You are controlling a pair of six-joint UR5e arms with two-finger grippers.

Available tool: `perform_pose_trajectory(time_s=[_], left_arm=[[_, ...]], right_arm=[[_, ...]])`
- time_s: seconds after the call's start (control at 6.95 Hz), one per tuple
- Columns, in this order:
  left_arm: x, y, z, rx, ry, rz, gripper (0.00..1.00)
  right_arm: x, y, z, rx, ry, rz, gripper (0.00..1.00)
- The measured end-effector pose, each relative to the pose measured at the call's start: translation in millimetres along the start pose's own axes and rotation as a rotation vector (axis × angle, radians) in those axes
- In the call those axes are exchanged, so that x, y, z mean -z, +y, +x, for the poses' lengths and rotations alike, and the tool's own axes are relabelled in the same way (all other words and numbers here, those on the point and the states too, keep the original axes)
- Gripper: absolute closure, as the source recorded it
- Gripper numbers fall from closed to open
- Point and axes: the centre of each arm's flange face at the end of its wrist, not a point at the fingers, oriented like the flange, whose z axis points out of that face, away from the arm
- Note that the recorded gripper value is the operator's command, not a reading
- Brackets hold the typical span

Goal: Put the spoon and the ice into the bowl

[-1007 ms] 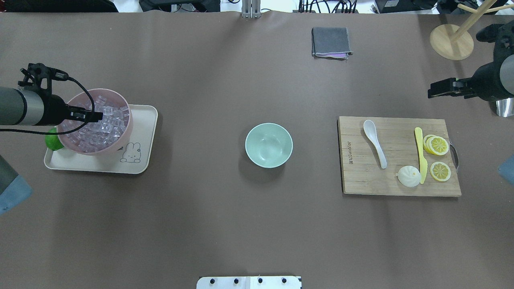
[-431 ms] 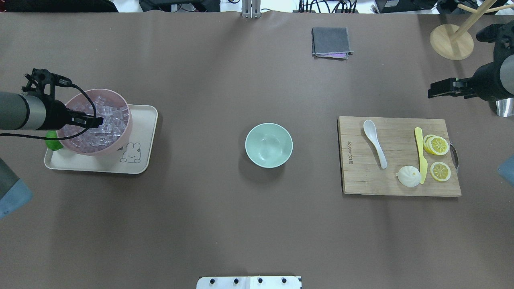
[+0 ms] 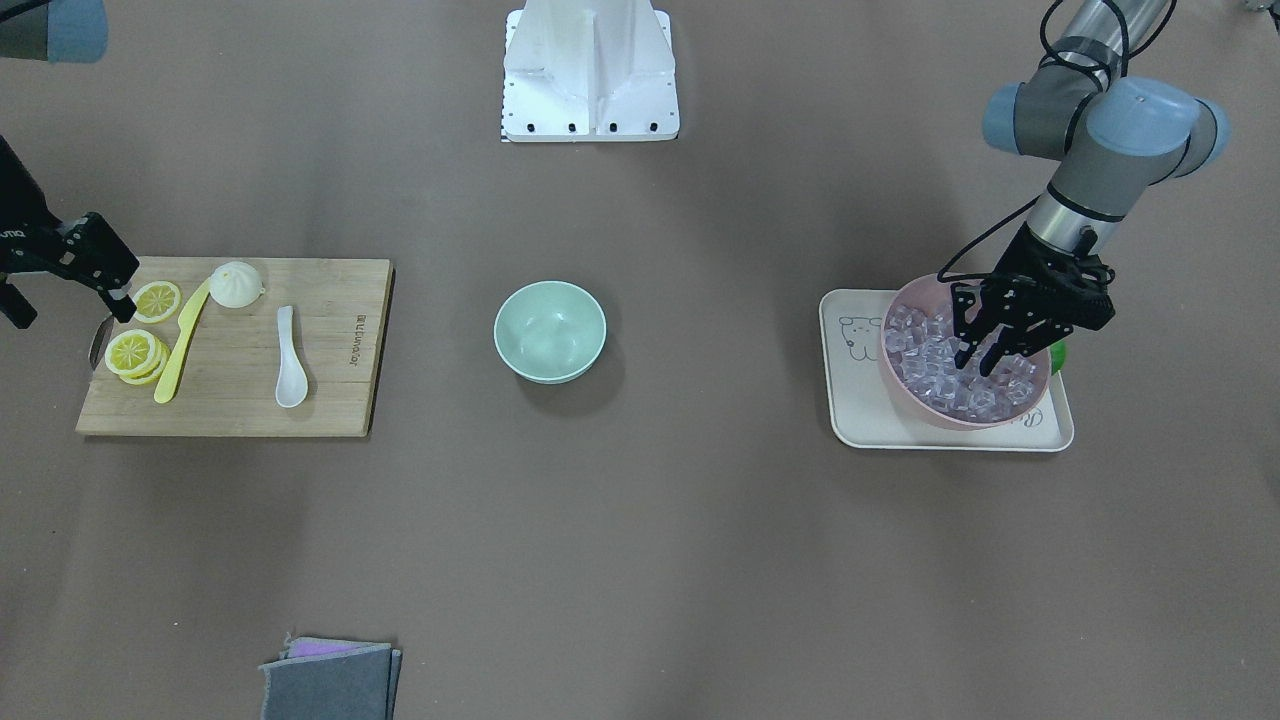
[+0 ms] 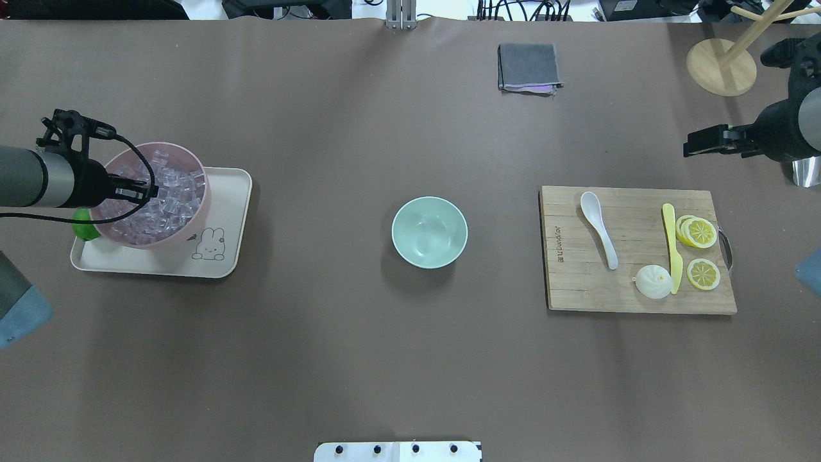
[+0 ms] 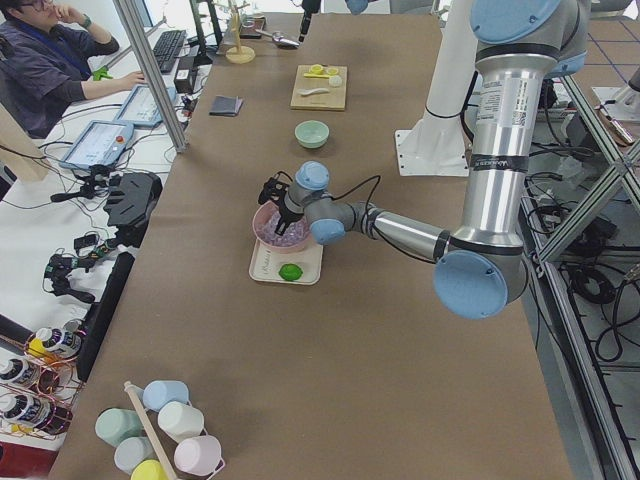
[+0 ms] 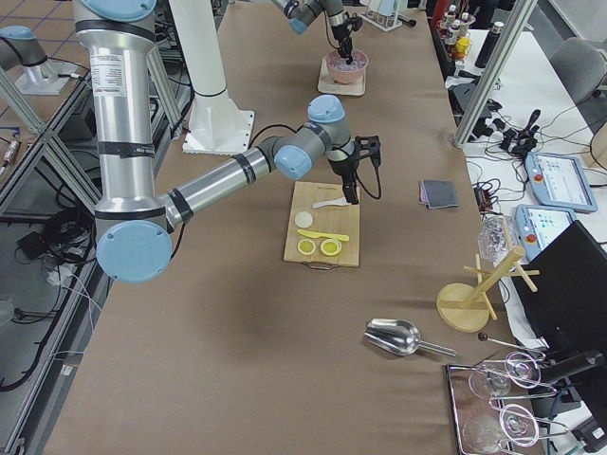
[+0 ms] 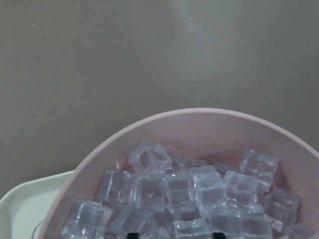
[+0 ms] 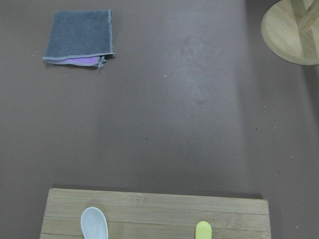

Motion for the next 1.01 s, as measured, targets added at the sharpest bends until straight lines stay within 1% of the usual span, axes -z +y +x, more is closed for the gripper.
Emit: perform_pose_trajectory(time_s=[0.43,1.01], left_arm=[[8,-5,6,-0.005,0.016,0.013,1.0],[33,-20,33,-0.009,0.072,0.059,1.0]], right_arm=[[1,0,0,0.001,-0.001,0.001,0.0],[1,0,-1,0.002,-0.003,0.002,0.0]])
